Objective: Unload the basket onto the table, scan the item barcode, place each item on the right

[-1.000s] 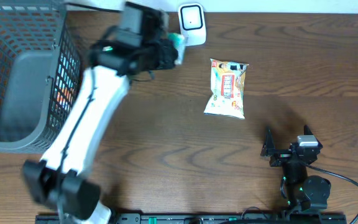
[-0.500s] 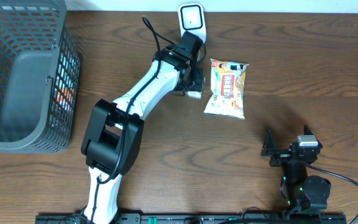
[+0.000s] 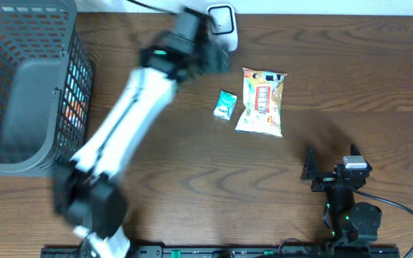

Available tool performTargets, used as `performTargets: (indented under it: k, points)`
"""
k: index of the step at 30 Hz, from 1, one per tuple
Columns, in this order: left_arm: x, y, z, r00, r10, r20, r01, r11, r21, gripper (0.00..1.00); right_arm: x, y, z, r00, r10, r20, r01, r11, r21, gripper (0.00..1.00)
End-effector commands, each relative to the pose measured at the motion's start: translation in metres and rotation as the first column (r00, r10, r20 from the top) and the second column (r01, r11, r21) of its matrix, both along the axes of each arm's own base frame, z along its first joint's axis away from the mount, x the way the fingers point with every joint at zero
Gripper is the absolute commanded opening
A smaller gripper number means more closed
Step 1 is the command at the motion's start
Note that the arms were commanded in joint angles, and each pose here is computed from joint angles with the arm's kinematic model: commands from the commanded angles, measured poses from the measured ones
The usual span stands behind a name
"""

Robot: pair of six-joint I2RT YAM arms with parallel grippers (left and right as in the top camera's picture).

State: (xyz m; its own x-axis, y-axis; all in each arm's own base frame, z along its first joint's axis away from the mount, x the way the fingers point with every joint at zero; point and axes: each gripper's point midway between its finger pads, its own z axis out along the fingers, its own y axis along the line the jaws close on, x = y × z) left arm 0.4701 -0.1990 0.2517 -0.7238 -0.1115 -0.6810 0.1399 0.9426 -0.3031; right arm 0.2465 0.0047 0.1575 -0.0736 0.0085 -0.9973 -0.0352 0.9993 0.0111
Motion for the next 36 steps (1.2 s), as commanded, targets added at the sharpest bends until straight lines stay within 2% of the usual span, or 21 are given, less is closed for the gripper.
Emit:
performTargets:
  k: [1,3,4,6,7,11,13,18,20,23,26,31,36]
  points:
    - [0.001,0.101,0.123,0.915,0.267,0.302,-0.272,0.962,-0.026,0.98,0.000,0.003,-0.001,1.000,0.014,-0.002,-0.014,1.000,0.007,0.99]
    - [-0.010,0.148,0.164,0.851,0.356,0.386,-0.354,0.932,-0.079,0.98,0.000,0.003,-0.001,1.000,0.014,-0.002,-0.014,1.000,0.007,0.99]
    - [-0.023,0.191,0.187,0.793,0.432,0.430,-0.430,0.896,-0.108,0.98,0.000,0.003,-0.001,1.000,0.014,-0.002,-0.014,1.000,0.007,0.99]
    - [-0.045,0.266,0.201,0.701,0.556,0.446,-0.570,0.813,-0.117,0.98,0.000,0.003,-0.001,1.000,0.014,-0.002,-0.014,1.000,0.007,0.99]
    - [-0.051,0.286,0.198,0.701,0.558,0.444,-0.585,0.806,-0.088,0.97,0.000,0.003,-0.001,1.000,0.014,-0.002,-0.014,1.000,0.007,0.99]
    - [-0.063,0.332,0.169,0.794,0.478,0.377,-0.523,0.852,0.020,0.98,0.000,0.003,-0.001,1.000,0.014,-0.002,-0.014,1.000,0.007,0.99]
    - [-0.069,0.367,0.148,0.797,0.518,0.311,-0.545,0.838,0.001,0.98,0.000,0.003,-0.001,1.000,0.014,-0.002,-0.014,1.000,0.007,0.99]
    - [-0.068,0.404,0.093,0.846,0.515,0.138,-0.499,0.856,-0.135,0.97,0.000,0.003,-0.001,1.000,0.014,-0.002,-0.014,1.000,0.007,0.99]
    - [-0.066,0.416,0.061,0.859,0.509,0.058,-0.500,0.857,-0.123,0.97,0.000,0.003,-0.001,1.000,0.014,-0.002,-0.014,1.000,0.007,0.99]
    - [-0.061,0.419,0.018,0.913,0.408,-0.008,-0.408,0.913,-0.026,0.97,0.000,0.003,-0.001,1.000,0.014,-0.002,-0.014,1.000,0.007,0.99]
    - [-0.052,0.426,-0.007,0.928,0.372,-0.029,-0.372,0.928,0.005,0.97,0.000,0.003,-0.001,1.000,0.014,-0.002,-0.014,1.000,0.007,0.99]
    - [-0.033,0.441,-0.040,0.931,0.363,-0.043,-0.363,0.932,0.008,0.97,0.000,0.003,-0.001,1.000,0.014,-0.002,-0.014,1.000,0.007,0.99]
    - [-0.016,0.433,-0.107,0.945,0.289,-0.153,-0.292,0.956,-0.002,0.97,0.000,0.003,-0.001,1.000,0.014,-0.002,-0.014,1.000,0.007,0.99]
